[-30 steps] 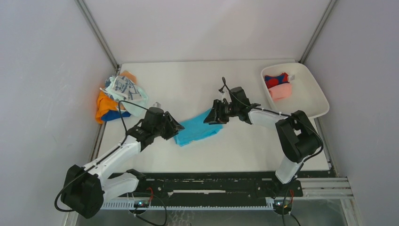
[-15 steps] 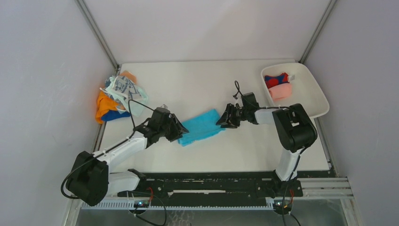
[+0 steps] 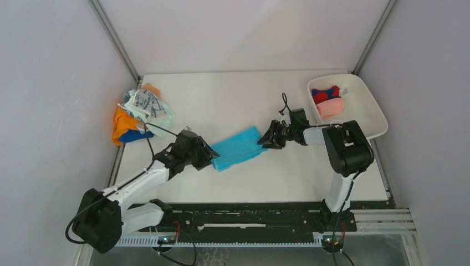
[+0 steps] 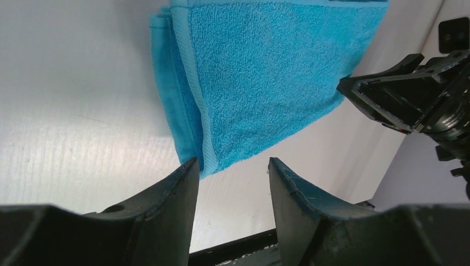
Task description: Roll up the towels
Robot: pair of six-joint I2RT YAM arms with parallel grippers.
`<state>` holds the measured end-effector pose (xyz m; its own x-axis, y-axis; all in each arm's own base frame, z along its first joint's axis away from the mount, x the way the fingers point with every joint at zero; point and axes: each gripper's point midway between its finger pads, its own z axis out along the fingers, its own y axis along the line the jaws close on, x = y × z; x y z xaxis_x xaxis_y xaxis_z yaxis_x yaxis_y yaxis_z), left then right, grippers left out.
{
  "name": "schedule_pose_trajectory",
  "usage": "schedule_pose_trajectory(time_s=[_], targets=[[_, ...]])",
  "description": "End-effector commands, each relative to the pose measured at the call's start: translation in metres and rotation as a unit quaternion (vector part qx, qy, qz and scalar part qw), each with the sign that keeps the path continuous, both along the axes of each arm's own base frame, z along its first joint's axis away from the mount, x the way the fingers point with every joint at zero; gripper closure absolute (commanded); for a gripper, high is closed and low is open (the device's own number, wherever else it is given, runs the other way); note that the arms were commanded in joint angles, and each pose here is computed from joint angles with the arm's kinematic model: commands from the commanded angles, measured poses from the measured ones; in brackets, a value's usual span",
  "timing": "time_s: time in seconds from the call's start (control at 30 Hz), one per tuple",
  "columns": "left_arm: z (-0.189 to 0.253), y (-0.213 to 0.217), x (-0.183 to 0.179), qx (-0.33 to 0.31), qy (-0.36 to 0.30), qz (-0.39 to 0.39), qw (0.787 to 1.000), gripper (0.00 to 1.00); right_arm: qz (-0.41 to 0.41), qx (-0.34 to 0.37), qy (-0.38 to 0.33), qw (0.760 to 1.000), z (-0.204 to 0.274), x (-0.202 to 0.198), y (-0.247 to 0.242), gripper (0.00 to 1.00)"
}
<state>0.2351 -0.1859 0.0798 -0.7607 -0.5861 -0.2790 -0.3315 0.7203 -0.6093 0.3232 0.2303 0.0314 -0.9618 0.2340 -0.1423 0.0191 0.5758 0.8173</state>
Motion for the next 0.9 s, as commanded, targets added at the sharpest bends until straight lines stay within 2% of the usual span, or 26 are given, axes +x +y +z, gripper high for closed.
schedule_pose_trajectory(time_s=[0.0, 0.17, 0.37, 0.63, 0.77, 0.87], targets=[[0.007, -0.006, 0.008, -0.029, -0.009, 0.022, 0.999, 0.45, -0.001, -0.016, -0.013, 1.000, -0.008, 0.000, -0.004, 0.57], [-0.007, -0.012, 0.008, -0.030, 0.020, 0.024, 0.999, 0.43, -0.001, -0.018, -0.014, 1.000, -0.009, 0.000, -0.004, 0.57], [-0.025, 0.005, 0.000, -0.011, 0.033, 0.061, 0.998, 0.43, -0.001, -0.027, -0.020, 0.999, -0.009, 0.001, -0.006, 0.57], [-0.039, -0.006, -0.003, -0.027, 0.057, 0.049, 0.997, 0.47, -0.002, -0.030, -0.017, 0.999, -0.012, 0.000, -0.006, 0.57], [-0.037, -0.015, 0.000, -0.040, 0.054, 0.041, 0.997, 0.58, -0.002, -0.032, -0.017, 0.999, -0.013, 0.000, -0.006, 0.57], [-0.030, -0.018, 0.002, -0.046, 0.046, 0.037, 0.997, 0.76, -0.002, -0.033, -0.016, 0.999, -0.014, 0.000, -0.007, 0.57]])
